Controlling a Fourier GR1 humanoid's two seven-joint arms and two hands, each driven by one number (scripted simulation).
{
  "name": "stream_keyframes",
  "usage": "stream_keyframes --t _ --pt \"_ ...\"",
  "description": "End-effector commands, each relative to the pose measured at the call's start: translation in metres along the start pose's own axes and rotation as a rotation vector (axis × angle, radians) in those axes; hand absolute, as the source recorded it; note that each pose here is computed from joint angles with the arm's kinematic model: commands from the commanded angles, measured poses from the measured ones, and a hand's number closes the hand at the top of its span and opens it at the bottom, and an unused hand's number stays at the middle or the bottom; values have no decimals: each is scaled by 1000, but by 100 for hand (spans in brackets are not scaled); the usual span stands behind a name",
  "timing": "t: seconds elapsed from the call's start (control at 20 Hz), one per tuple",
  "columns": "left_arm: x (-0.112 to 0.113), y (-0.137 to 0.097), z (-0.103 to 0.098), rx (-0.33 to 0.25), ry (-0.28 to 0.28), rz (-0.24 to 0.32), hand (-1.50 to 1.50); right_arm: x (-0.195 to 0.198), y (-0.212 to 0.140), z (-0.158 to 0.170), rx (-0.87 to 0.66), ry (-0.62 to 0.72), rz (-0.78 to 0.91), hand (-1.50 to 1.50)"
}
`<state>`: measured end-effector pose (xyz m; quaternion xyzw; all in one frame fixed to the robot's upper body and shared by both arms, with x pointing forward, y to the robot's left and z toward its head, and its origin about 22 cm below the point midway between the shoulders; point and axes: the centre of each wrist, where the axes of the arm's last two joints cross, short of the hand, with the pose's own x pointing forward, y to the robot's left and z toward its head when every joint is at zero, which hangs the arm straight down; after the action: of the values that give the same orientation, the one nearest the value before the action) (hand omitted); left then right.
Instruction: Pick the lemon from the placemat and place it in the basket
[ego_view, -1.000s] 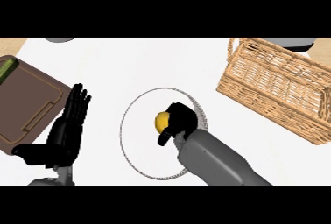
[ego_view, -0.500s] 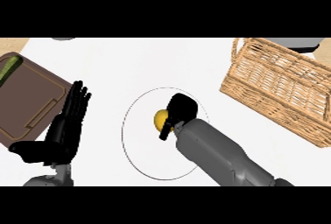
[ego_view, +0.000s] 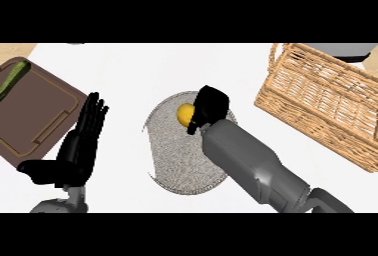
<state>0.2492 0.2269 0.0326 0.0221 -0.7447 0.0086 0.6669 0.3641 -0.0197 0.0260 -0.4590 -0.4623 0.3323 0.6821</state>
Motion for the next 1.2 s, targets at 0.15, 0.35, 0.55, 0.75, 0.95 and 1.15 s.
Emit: stream_keyframes --t 0.15,0.35,0.55,0.75,0.95,1.15 --pt "0 -6 2 20 11 4 0 47 -39 23 -248 -117 -311 150" --pt "-11 12 12 60 25 -7 0 74 -73 29 -327 -154 -377 150" --pt "-10 18 5 79 25 -13 0 95 -102 54 -332 -177 -441 150" --pt "-6 25 17 90 23 -35 0 84 -100 50 -332 -77 -437 150" --pt "-9 18 20 87 35 -19 0 76 -113 38 -378 6 -364 150" --pt "-4 13 14 97 20 -12 0 59 -130 20 -434 80 -229 150"
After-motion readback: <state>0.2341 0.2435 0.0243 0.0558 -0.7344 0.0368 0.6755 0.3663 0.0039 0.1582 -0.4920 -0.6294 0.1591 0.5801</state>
